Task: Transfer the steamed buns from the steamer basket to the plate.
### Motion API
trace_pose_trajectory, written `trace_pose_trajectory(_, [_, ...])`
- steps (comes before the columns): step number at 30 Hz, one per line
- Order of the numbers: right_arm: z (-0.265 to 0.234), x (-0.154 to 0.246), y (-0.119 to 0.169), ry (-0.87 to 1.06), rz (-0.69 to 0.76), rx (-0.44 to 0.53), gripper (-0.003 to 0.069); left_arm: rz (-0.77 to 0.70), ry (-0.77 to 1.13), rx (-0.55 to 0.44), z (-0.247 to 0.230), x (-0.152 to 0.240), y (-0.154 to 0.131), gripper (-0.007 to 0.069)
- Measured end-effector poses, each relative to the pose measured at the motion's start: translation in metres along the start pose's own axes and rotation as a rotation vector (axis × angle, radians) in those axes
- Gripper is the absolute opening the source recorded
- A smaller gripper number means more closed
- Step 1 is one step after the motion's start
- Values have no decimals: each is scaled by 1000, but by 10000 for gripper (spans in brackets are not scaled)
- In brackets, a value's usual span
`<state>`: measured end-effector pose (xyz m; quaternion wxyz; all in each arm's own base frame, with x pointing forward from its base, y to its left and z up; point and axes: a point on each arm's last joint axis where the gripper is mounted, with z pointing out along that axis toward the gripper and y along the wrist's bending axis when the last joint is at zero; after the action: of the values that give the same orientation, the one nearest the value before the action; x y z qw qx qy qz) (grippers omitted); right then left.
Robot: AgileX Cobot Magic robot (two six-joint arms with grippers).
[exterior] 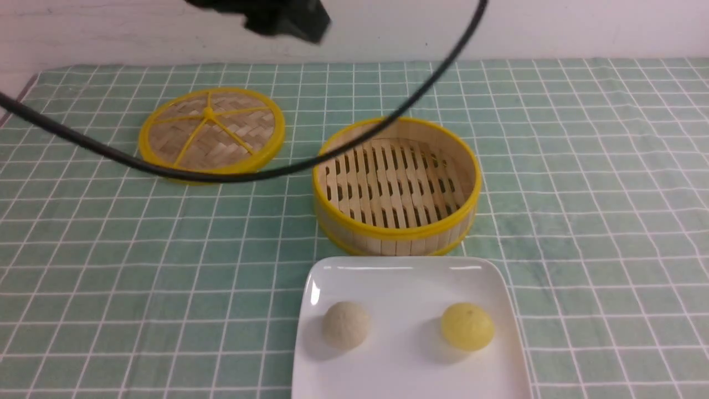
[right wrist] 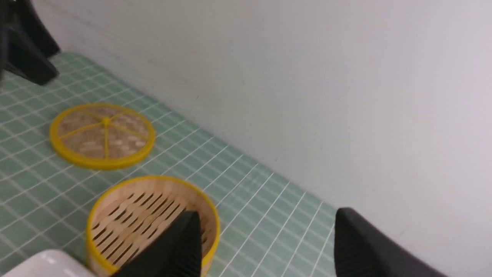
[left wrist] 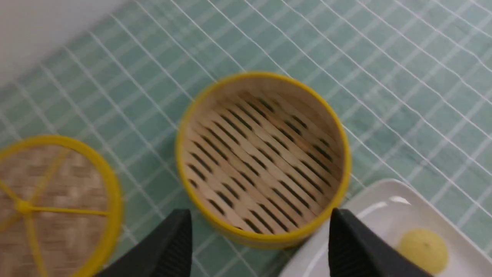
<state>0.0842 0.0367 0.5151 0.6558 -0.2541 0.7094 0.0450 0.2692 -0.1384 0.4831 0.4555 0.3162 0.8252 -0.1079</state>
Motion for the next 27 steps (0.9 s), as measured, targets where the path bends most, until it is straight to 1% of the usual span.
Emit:
trace_pose_trajectory(5, [-10, -3, -6, -47, -51, 72, 463, -20, -153, -187, -73, -6, 5, 470])
trace_pose_trajectory(6, [-11, -3, -6, -47, -52, 74, 463, -21, -161, -193, -78, -6, 5, 470])
trace_pose_trajectory(7, [-16, -3, -6, -58, -53, 85, 463, -29, -171, -219, -86, -5, 6, 470])
trace_pose_trajectory(9, [-41, -3, -6, -110, -28, 110, 463, -50, -190, -264, -104, -1, 7, 470])
trace_pose_trajectory(14, [-107, 8, 0, -206, 40, 135, 463, -64, -199, -288, -114, 1, 7, 470])
trace_pose_trajectory(15, [-109, 9, 1, -202, 42, 134, 463, -64, -199, -288, -114, 1, 7, 470])
trace_pose_trajectory(17, [-137, 21, 5, -204, 53, 135, 463, -66, -200, -287, -113, 1, 7, 470])
trace_pose_trajectory(20, [-149, 33, 9, -159, 65, 126, 463, -64, -218, -290, -114, -1, 7, 470])
trace_pose_trajectory(22, [-149, 38, 11, -134, 78, 119, 463, -63, -225, -290, -114, -2, 7, 470])
trace_pose_trajectory(26, [-111, 70, 19, 40, 130, 64, 463, -68, -244, -278, -111, -4, 7, 466])
trace_pose_trajectory(27, [-109, 72, 20, 49, 134, 58, 463, -69, -244, -276, -111, -4, 7, 466])
